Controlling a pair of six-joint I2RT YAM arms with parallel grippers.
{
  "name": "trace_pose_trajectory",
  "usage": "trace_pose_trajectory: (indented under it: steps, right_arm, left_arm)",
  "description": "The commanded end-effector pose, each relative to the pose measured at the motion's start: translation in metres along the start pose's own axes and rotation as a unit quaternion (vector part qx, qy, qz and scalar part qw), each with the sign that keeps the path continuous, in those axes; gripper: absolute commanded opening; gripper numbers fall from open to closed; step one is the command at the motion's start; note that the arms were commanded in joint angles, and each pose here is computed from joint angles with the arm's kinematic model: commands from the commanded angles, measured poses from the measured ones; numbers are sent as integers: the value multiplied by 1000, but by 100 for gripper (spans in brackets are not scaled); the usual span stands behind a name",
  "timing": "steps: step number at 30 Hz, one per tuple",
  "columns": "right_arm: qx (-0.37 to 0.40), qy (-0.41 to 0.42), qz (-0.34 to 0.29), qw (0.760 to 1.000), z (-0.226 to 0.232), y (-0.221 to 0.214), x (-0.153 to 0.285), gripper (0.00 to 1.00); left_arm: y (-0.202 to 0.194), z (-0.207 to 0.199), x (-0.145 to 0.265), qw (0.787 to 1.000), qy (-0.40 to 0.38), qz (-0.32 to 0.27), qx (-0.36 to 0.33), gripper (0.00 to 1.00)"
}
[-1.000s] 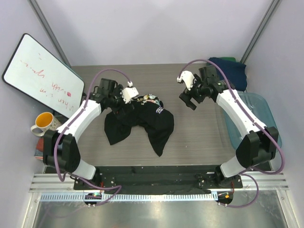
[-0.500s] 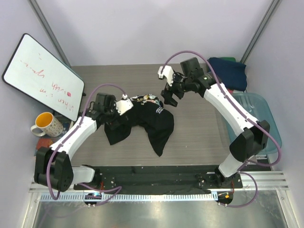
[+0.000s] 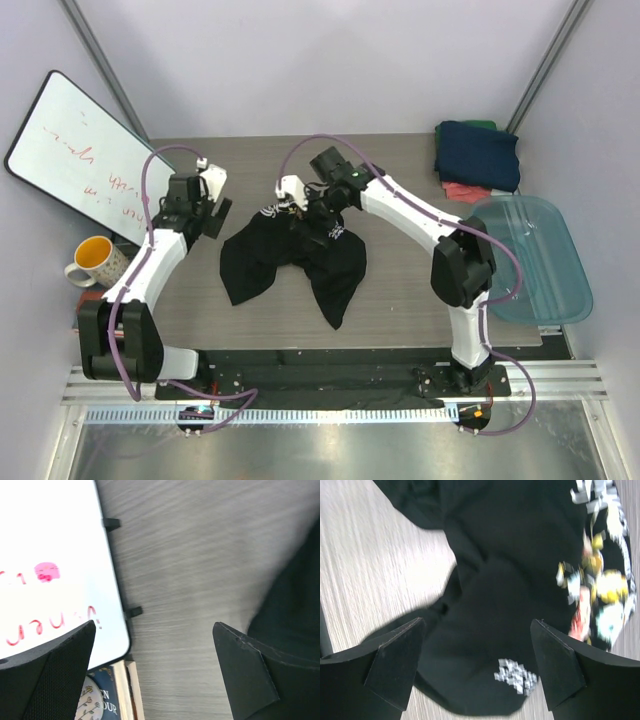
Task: Fold and stack the t-shirts
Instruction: Flatten out the tshirt
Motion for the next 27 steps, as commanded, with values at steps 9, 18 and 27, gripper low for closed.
trace_pose_trajectory:
  steps: [9,18,27]
  right_arm:
    - [59,61,-43,995,27,48,-37,91]
    - [55,51,8,997,13,14,-78,89]
    - [55,21,24,998,-5,-2,-104,88]
  left_arm:
    - [32,21,-7,998,32,-37,46,100]
    - [45,18,-5,996,14,-58,64,100]
    - [47,17,-8,996,12,-60,72,100]
Point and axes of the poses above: each gripper's point midway between its finger pads, its own x axis back along the fingers, its own z axis along the line the jaws close on, y = z × x, the point moved 3 cm from there along x, back along the fingers, and after that the axes turned 5 degrees about x, right-handed, at the moved point
